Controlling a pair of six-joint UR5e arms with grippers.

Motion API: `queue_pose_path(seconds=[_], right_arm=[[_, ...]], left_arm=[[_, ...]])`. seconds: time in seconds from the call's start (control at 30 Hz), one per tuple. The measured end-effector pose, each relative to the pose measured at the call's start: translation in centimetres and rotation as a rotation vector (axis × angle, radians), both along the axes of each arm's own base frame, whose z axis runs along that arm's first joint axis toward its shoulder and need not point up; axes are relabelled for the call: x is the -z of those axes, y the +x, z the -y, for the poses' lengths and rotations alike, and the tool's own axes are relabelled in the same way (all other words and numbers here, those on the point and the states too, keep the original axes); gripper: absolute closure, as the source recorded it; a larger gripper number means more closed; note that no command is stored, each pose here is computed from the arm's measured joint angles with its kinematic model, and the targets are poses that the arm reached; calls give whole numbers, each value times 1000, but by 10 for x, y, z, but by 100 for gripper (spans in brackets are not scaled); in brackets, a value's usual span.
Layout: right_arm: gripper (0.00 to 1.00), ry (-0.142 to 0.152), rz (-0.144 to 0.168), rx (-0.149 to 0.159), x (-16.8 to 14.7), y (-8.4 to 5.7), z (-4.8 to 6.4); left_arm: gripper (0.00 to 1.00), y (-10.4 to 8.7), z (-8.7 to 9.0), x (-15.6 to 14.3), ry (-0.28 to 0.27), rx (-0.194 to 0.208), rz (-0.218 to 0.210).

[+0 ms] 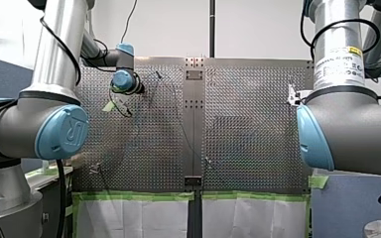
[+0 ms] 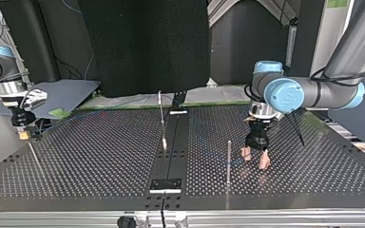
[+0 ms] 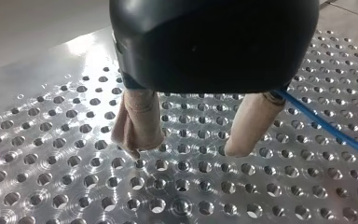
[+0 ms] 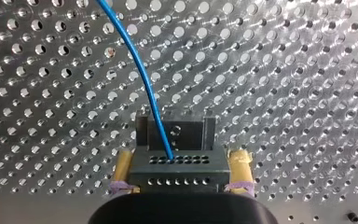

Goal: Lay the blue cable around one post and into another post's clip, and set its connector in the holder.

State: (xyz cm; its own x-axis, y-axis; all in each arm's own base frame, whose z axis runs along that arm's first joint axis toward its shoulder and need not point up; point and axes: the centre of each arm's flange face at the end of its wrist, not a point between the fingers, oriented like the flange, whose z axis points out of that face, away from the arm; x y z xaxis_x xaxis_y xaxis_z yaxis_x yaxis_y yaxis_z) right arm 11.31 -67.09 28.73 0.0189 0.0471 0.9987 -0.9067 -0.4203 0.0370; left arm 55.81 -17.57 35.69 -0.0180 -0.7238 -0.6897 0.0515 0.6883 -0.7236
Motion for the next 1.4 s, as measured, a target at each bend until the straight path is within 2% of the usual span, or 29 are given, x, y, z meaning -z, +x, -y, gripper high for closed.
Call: queue_pose_path(seconds=[0.27, 0.63, 0.93, 1.4], right_arm=[[73, -12, -2, -8, 1, 7, 0], [73, 9, -3, 9, 15, 13, 2], [73, 3, 6, 9, 15, 14, 4], [73, -1, 15, 39, 7, 20, 8]], left_arm=[[0, 0, 0, 0, 0, -1, -1], [0, 0, 0, 0, -1, 1, 0], [0, 0, 0, 0, -1, 1, 1], [0, 0, 0, 0, -1, 2, 1]])
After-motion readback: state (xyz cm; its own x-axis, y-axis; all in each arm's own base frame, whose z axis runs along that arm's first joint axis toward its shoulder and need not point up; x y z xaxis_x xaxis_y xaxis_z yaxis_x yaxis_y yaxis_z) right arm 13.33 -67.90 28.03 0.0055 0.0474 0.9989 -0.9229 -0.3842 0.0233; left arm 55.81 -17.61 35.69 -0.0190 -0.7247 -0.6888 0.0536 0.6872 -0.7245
